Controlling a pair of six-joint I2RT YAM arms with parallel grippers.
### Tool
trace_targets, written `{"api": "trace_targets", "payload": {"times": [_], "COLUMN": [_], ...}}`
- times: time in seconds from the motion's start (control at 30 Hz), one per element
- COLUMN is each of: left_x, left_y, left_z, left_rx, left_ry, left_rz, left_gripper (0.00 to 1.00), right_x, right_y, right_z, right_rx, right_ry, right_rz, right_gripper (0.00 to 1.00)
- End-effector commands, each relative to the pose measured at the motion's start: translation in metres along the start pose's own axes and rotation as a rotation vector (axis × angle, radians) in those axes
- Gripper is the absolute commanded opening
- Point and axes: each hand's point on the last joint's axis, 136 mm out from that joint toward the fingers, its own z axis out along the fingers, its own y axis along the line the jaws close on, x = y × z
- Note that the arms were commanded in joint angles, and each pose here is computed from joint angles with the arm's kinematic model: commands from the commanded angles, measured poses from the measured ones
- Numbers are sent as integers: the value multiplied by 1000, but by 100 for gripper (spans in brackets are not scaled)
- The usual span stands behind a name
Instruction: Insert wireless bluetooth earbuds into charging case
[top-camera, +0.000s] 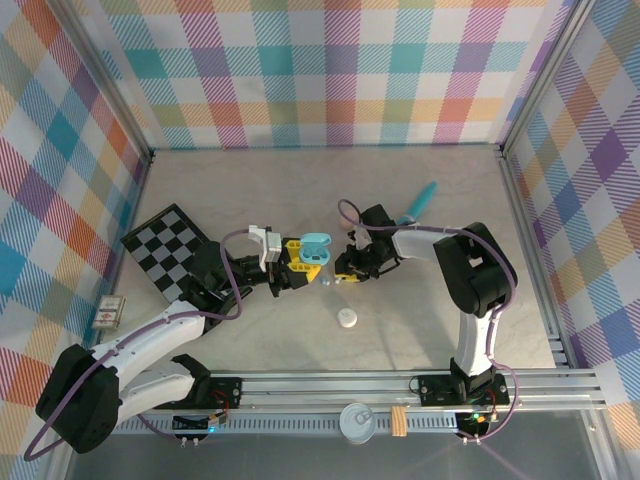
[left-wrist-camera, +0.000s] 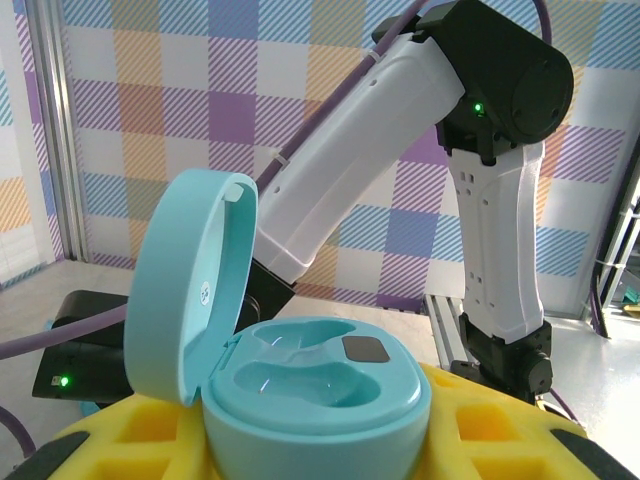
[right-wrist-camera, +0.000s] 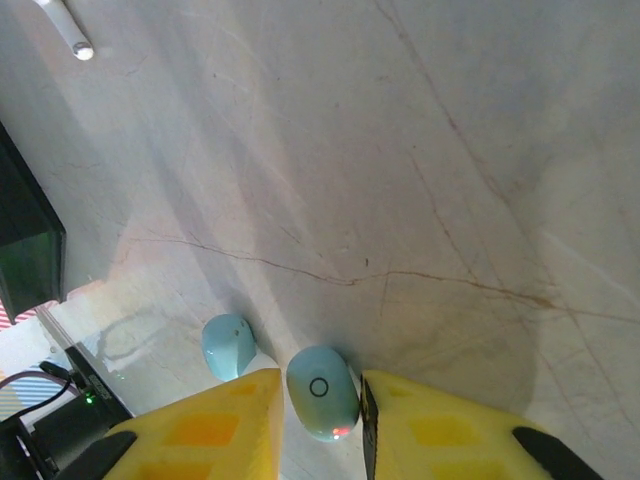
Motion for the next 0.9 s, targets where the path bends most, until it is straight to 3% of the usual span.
{"api": "trace_targets", "payload": {"times": [0.0,0.37,0.57,0.87], "left_x": [-6,-5,-5,3], "left_y": [-4,-4,-3,6], "left_z": [-4,-4,-5,-5], "left_rx": [10,9,4,-39], "left_ry": [-25,-23,-21,1], "left_rz": [36,32,31,44], "left_gripper": [26,26,26,26], "right_x": [5,1,0,3], "right_y": [-6,-11,-6,-28], "right_z": [8,12,-8,-65], "right_rx": [35,70,120,390], "right_ry": [36,30,-25,-195], "right_rz": [-7,12,-6,9], "right_gripper": [26,20,19,18]}}
